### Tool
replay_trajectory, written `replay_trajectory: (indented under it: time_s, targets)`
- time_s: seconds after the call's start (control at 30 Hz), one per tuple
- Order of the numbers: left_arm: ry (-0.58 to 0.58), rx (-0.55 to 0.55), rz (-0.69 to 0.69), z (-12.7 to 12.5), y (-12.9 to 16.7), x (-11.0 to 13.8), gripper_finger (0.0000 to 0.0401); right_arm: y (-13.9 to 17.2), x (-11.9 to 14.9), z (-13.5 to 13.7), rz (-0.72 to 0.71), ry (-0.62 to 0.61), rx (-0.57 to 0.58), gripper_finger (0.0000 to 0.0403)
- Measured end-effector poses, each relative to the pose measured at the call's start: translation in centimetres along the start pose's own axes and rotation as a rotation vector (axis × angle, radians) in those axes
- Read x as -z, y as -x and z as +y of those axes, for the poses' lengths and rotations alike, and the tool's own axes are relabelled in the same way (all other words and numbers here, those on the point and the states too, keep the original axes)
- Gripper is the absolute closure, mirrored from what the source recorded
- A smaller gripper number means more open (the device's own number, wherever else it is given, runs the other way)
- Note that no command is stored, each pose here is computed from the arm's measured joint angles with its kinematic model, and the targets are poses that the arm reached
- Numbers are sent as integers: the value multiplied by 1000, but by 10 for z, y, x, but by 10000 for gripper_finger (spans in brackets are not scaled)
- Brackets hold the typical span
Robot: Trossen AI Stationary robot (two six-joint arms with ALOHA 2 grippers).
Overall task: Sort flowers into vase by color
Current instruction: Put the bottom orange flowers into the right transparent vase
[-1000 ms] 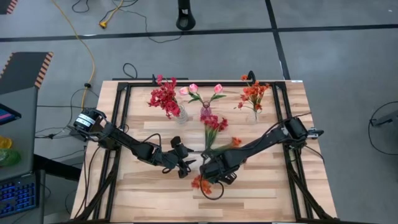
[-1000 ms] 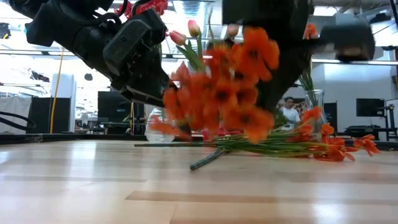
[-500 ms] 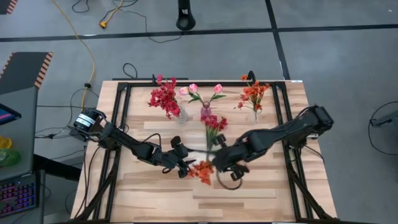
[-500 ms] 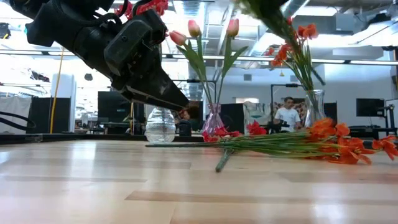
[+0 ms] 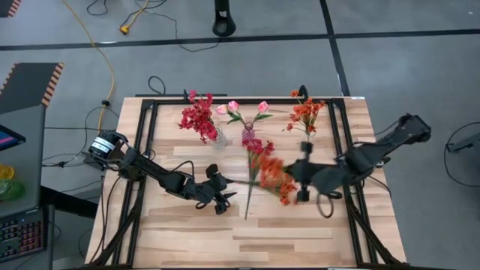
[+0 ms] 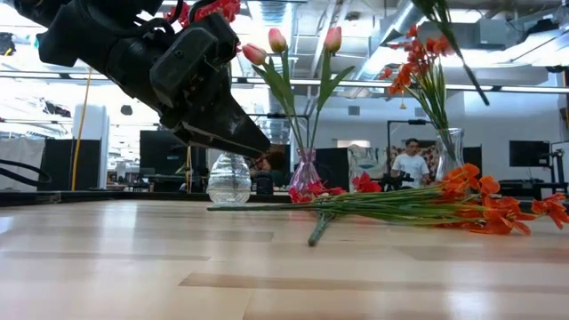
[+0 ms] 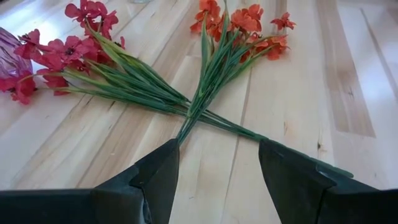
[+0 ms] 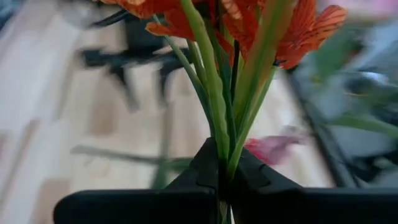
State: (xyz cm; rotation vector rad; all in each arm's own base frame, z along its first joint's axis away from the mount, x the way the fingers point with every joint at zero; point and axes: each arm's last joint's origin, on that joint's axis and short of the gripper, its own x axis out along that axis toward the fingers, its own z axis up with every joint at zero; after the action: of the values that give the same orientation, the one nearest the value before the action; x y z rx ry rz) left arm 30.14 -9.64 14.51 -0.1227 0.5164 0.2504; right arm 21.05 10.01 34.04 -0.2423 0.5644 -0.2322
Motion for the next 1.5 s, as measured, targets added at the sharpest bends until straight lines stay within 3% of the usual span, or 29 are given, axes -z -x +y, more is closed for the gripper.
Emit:
replay_trajectory:
  time_s: [0.17, 0.37, 0.63, 0.93, 1.17, 1.5]
  targets:
    - [1, -4, -3, 0, 0, 0, 193, 33, 6, -9, -116, -78, 194, 363]
    - [2, -3, -4, 0, 0, 0, 193, 59, 14, -10, -199, -14, 336, 363]
    - [2, -8, -7, 0, 0, 0, 193, 71, 33, -18, -287, 33, 561, 363]
    - [2, -45, -22, 1, 0, -1, 193, 69, 50, -42, -315, -112, 627, 363]
    - [2, -51, -25, 1, 0, -1, 193, 63, 51, -55, -287, -150, 707, 363]
    - [2, -53, -25, 1, 0, -1, 193, 49, 52, -49, -309, -257, 733, 363]
